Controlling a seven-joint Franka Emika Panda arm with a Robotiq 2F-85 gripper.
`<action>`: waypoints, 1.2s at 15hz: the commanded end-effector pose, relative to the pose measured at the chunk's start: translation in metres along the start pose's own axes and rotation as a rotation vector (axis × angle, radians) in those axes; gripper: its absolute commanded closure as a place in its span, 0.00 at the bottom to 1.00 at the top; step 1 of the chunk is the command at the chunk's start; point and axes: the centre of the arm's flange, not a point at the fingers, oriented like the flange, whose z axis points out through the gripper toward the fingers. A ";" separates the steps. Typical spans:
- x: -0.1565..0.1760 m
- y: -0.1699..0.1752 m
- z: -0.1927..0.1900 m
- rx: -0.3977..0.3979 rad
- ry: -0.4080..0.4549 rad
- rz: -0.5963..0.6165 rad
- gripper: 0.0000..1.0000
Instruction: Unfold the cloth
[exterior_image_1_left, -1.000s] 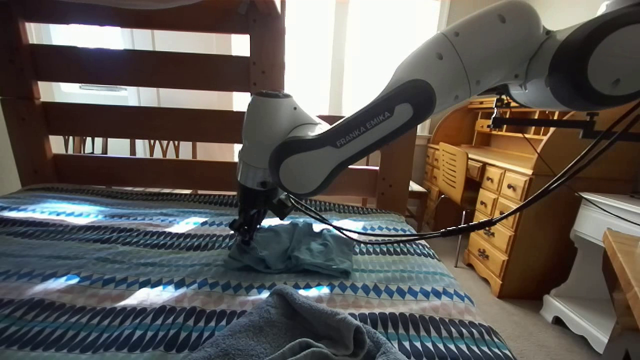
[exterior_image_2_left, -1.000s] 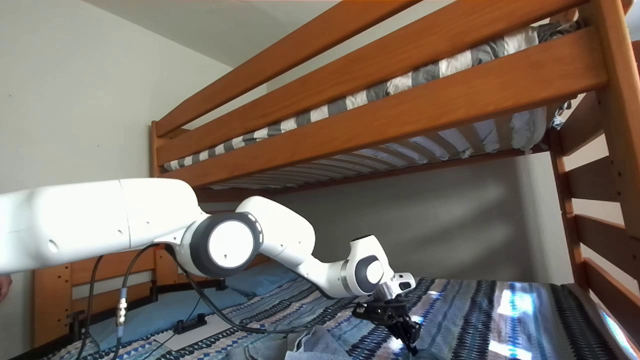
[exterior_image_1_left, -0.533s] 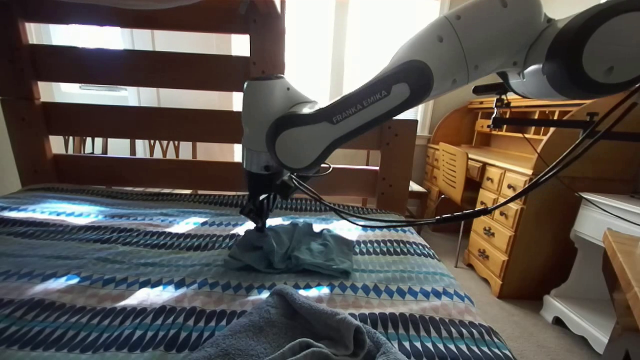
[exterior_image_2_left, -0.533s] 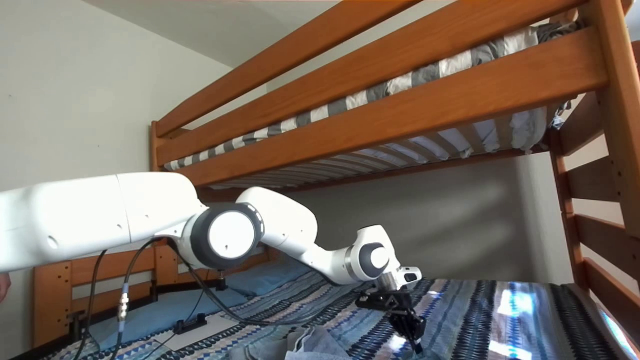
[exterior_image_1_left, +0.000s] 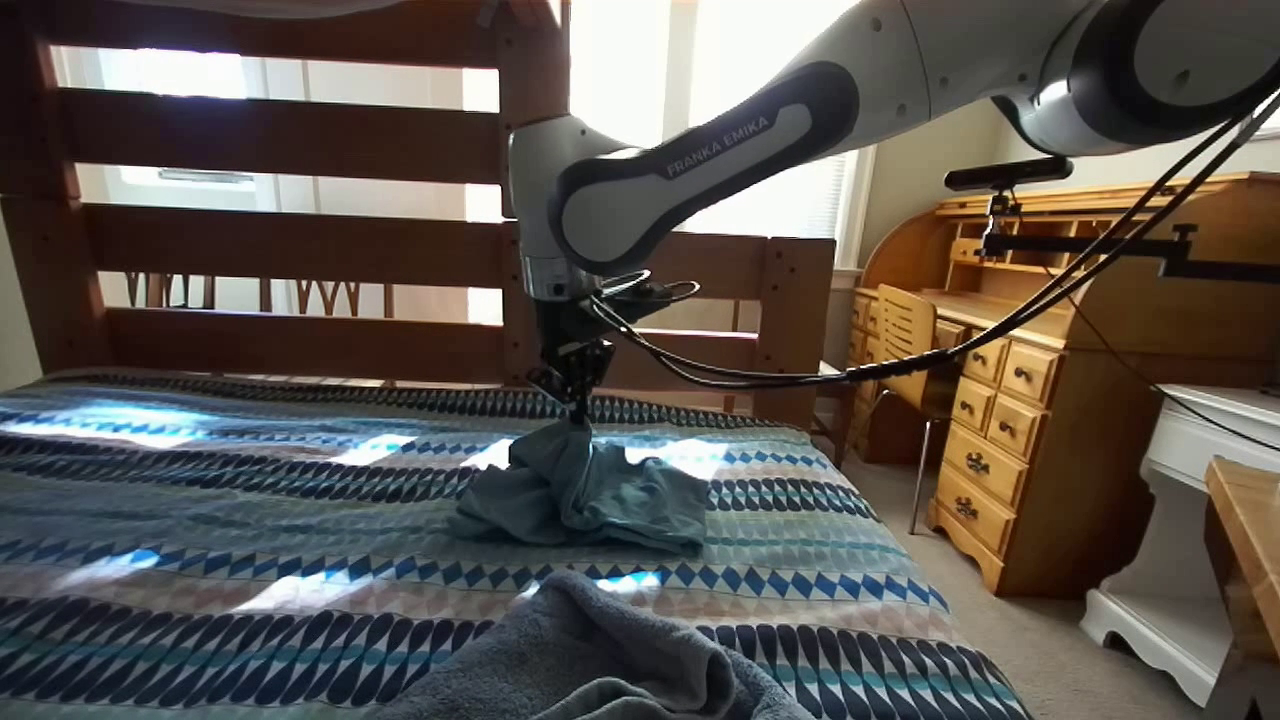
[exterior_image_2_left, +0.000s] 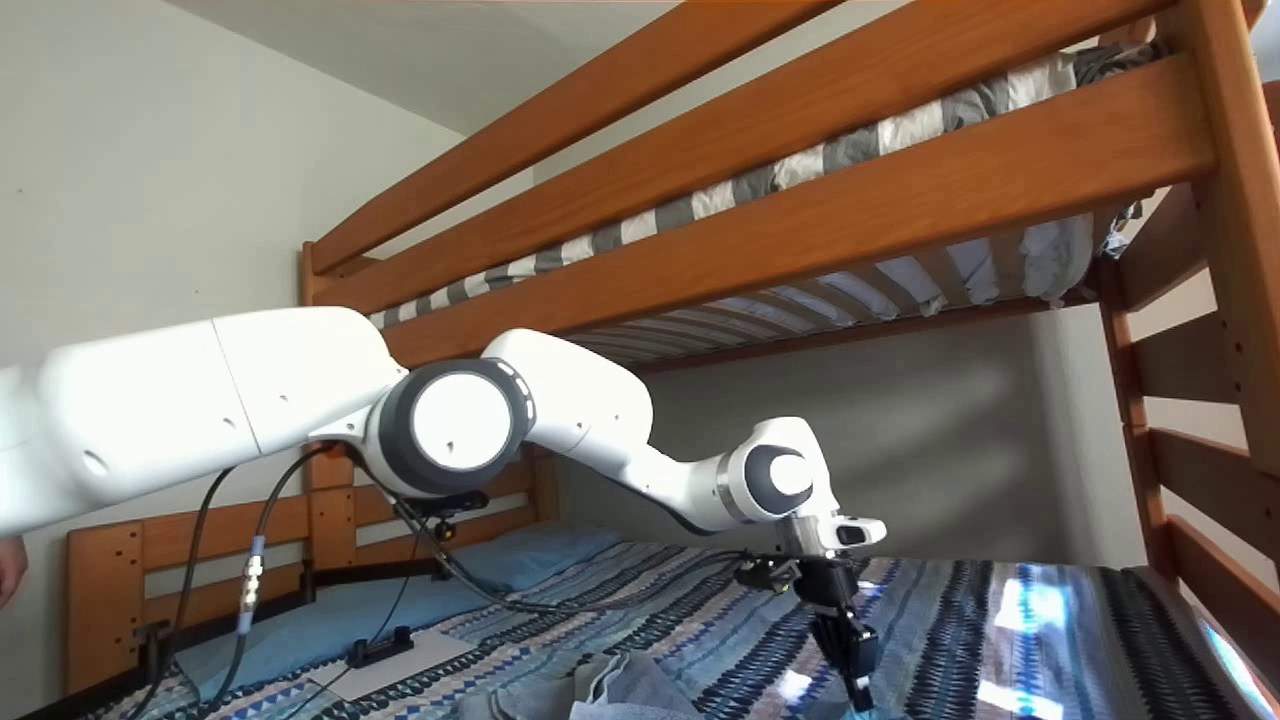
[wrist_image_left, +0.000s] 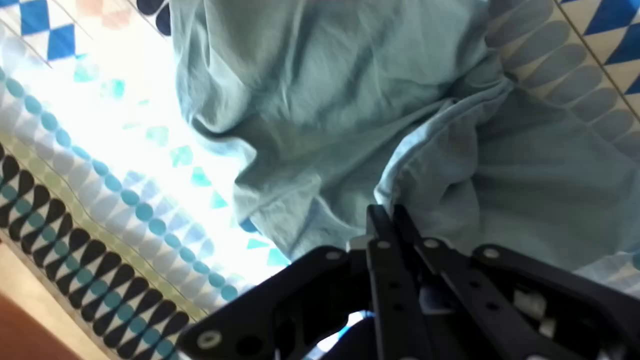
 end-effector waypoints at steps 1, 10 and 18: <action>-0.057 0.017 0.026 -0.016 -0.072 0.187 0.99; -0.127 0.036 0.071 -0.099 -0.048 0.676 0.99; -0.088 0.016 0.095 -0.071 -0.018 0.734 0.96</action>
